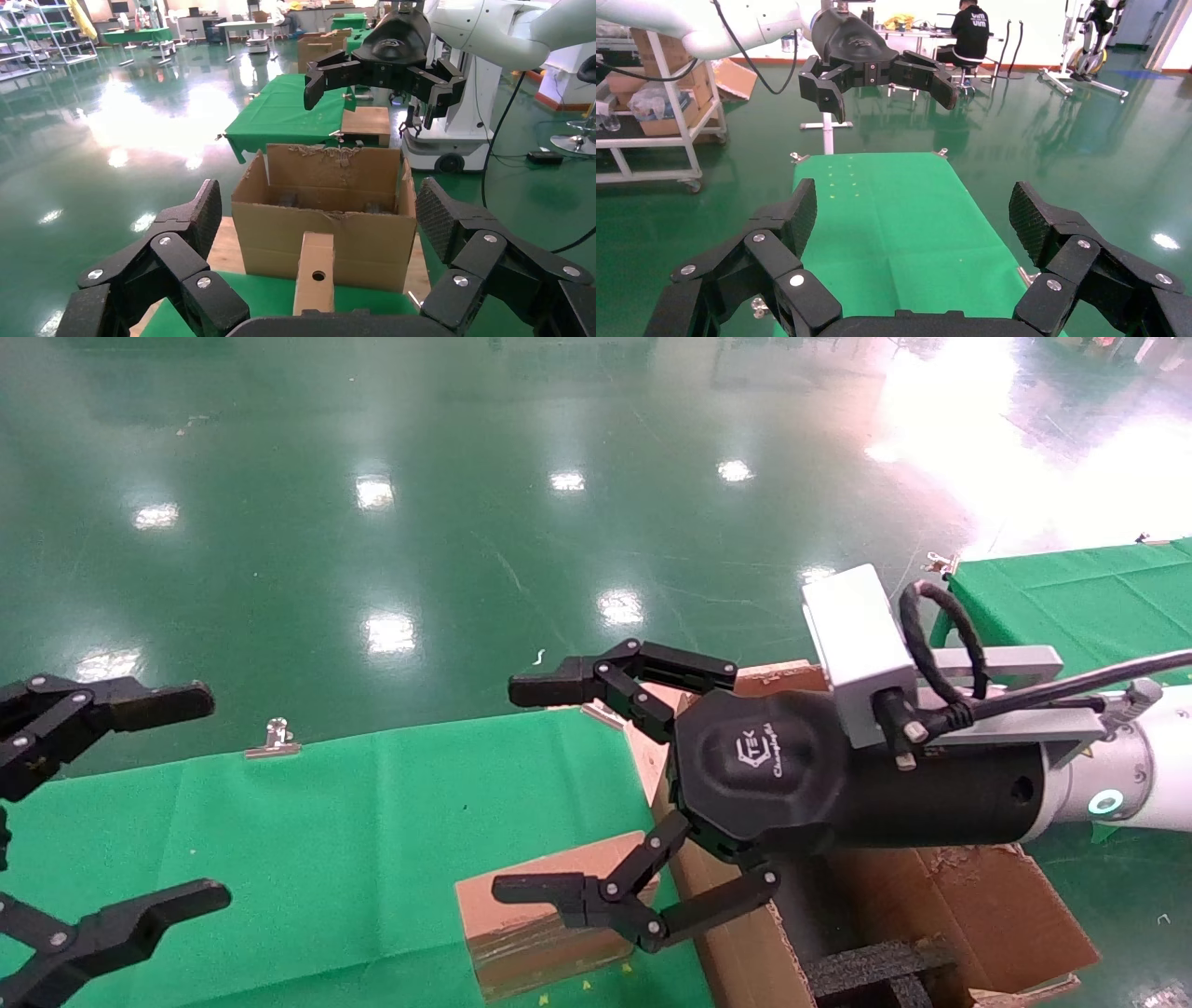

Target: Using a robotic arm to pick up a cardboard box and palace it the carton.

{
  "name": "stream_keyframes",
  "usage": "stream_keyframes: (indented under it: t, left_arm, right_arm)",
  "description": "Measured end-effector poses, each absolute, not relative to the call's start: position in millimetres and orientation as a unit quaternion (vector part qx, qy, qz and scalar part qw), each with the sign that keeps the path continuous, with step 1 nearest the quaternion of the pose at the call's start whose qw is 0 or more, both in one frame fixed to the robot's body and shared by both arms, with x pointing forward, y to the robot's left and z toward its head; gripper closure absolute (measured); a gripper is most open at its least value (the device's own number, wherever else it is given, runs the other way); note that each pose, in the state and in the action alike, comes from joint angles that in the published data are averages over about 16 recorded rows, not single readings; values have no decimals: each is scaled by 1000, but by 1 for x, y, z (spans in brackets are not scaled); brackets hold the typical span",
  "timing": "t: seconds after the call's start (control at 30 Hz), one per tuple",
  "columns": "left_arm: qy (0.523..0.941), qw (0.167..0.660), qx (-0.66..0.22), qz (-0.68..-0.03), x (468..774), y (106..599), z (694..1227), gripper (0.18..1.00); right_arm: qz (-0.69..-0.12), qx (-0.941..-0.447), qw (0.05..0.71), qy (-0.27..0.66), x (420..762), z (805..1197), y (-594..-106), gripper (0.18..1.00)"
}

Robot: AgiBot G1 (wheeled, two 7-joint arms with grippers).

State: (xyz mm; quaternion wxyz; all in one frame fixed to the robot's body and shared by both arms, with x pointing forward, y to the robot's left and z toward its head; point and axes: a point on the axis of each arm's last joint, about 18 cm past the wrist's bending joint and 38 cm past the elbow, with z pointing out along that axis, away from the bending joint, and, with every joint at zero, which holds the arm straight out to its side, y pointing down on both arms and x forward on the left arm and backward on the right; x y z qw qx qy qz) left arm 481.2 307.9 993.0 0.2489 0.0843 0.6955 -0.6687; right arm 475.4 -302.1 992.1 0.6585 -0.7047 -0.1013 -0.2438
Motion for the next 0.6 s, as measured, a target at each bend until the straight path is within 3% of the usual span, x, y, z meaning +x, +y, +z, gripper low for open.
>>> stream_keyframes:
  t: [0.6]
  left_arm:
    - [696,249,84,-669,481,308,993,183]
  right_arm:
    - [-244,-705,659,-101,475,992,-302,178]
